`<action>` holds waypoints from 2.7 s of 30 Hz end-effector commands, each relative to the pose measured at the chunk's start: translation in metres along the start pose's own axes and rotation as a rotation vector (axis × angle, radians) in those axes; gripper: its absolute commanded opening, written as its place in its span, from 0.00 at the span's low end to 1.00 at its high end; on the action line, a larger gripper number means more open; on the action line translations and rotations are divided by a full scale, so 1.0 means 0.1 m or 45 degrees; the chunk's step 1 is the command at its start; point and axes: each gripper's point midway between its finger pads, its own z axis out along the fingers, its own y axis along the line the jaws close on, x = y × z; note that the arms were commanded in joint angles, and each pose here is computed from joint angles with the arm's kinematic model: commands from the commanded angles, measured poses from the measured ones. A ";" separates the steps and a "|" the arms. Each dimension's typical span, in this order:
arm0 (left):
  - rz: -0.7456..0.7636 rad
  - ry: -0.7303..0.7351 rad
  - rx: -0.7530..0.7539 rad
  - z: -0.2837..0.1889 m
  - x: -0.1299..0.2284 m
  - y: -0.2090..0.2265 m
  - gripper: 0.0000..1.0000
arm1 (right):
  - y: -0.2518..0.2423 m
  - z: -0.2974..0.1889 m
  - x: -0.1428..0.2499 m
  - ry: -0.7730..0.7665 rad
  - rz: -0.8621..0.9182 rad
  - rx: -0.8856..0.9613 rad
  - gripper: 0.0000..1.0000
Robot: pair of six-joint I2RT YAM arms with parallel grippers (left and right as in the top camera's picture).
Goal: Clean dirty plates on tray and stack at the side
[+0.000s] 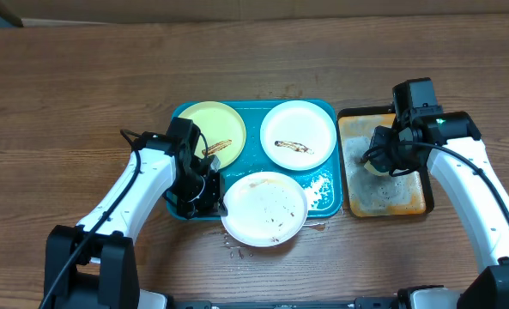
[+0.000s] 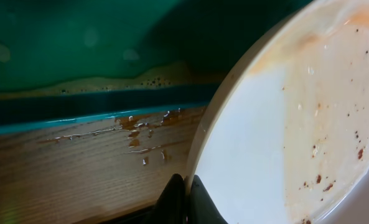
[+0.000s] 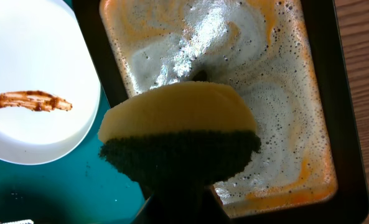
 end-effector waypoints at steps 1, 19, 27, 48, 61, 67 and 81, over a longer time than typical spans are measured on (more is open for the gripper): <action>0.002 -0.060 0.008 -0.06 -0.12 -0.04 0.04 | -0.01 -0.03 -0.03 -0.020 -0.004 0.010 0.07; 0.028 -0.456 -0.505 -0.91 -0.67 0.25 0.04 | -0.02 -0.03 -0.02 -0.016 -0.005 0.012 0.07; 0.053 -0.442 -0.498 -0.92 -0.66 0.22 0.04 | -0.02 -0.03 -0.03 -0.017 -0.005 0.012 0.07; 0.524 -0.073 0.128 -0.50 -0.22 -0.60 0.04 | 0.65 -0.16 0.14 0.063 -0.331 -0.496 0.04; 0.085 -0.232 -0.357 -0.54 -0.54 0.06 0.04 | 0.63 -0.15 0.17 0.079 -0.328 -0.486 0.04; -0.052 -0.327 -0.612 -0.72 -0.60 0.39 0.04 | 0.58 -0.13 0.17 0.079 -0.325 -0.445 0.04; -0.123 -0.820 -0.813 -1.61 -0.78 0.36 0.04 | 0.41 -0.08 0.12 0.058 -0.314 -0.314 0.04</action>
